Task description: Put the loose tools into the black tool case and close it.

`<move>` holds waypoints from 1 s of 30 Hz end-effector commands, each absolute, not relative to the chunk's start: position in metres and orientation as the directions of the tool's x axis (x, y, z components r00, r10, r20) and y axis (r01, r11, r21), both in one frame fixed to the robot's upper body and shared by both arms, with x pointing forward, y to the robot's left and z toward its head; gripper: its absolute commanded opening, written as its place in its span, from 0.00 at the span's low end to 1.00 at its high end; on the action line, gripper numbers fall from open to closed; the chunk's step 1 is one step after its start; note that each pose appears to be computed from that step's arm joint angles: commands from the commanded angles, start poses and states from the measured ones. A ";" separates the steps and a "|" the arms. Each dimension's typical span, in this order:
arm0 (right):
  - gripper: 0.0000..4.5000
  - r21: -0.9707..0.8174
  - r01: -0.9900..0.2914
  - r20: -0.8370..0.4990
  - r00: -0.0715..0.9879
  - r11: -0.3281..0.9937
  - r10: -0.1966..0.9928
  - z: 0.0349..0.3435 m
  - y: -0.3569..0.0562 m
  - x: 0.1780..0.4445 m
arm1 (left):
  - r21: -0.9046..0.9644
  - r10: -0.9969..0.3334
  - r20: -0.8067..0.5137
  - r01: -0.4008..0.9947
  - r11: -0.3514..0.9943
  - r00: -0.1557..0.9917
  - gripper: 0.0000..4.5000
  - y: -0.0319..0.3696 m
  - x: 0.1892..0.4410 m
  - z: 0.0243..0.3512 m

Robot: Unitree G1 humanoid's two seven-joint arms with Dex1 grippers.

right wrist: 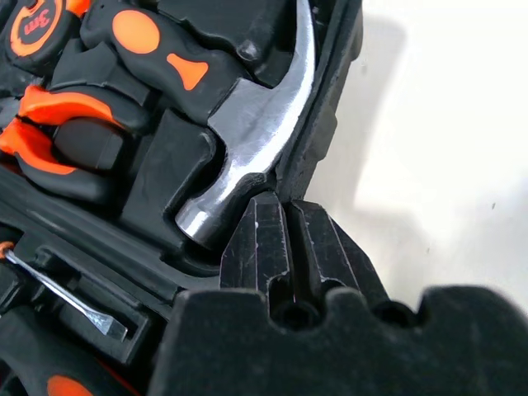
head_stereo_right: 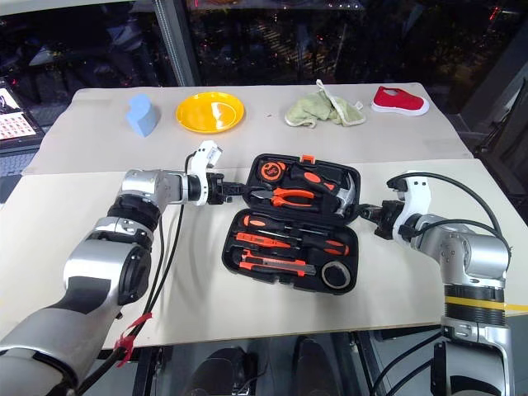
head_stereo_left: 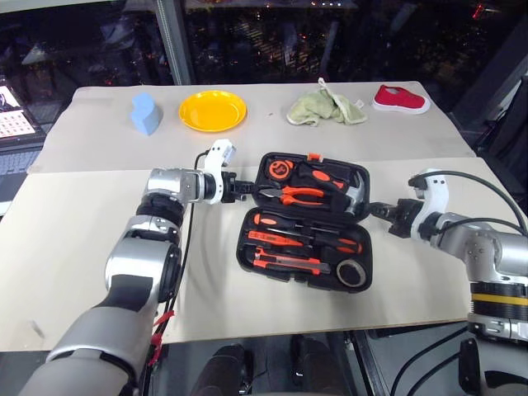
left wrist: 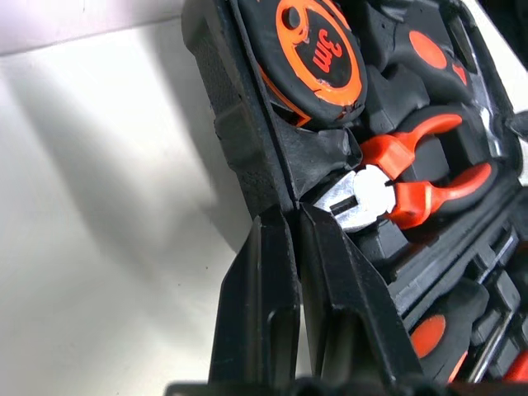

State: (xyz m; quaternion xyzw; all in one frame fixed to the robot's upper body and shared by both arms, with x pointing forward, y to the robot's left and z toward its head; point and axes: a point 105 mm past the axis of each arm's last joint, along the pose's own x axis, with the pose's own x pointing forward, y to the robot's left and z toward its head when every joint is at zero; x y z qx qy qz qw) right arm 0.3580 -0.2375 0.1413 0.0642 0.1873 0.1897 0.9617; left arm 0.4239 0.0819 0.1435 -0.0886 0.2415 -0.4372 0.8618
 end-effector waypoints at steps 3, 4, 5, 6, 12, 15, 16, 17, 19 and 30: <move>0.00 -0.181 -0.436 -0.107 0.900 0.881 0.423 0.196 -0.218 0.358 | -0.118 -0.866 -0.001 0.860 0.496 0.500 0.01 0.042 0.416 0.202; 0.00 -0.225 -0.428 -0.095 0.904 0.876 0.417 0.196 -0.217 0.358 | -0.088 -0.854 0.025 0.852 0.517 0.520 0.01 0.043 0.417 0.203; 0.00 -0.272 -0.410 -0.075 0.911 0.871 0.405 0.197 -0.218 0.357 | -0.055 -0.838 0.049 0.839 0.541 0.543 0.01 0.045 0.416 0.203; 0.00 -0.312 -0.392 -0.055 0.917 0.865 0.396 0.197 -0.219 0.357 | -0.026 -0.827 0.063 0.830 0.558 0.558 0.01 0.046 0.416 0.202; 0.00 -0.492 -0.305 0.045 0.926 0.815 0.374 0.191 -0.222 0.341 | 0.115 -0.789 0.111 0.781 0.614 0.604 0.01 0.053 0.401 0.186; 0.00 -0.564 -0.270 0.070 0.926 0.781 0.370 0.183 -0.223 0.330 | 0.133 -0.756 0.121 0.744 0.655 0.644 0.01 0.060 0.397 0.178; 0.00 -0.577 -0.256 0.077 0.928 0.776 0.363 0.179 -0.224 0.326 | 0.136 -0.742 0.122 0.730 0.670 0.659 0.01 0.063 0.396 0.174; 0.00 -0.594 -0.239 0.087 0.930 0.768 0.357 0.176 -0.224 0.323 | 0.138 -0.726 0.122 0.713 0.687 0.676 0.01 0.067 0.395 0.169; 0.00 -0.641 -0.214 0.102 0.928 0.737 0.358 0.170 -0.223 0.316 | 0.141 -0.701 0.125 0.686 0.713 0.702 0.01 0.073 0.395 0.163; 0.00 -0.809 -0.123 0.143 0.907 0.574 0.396 0.147 -0.215 0.292 | 0.131 -0.657 0.110 0.644 0.753 0.746 0.01 0.092 0.388 0.143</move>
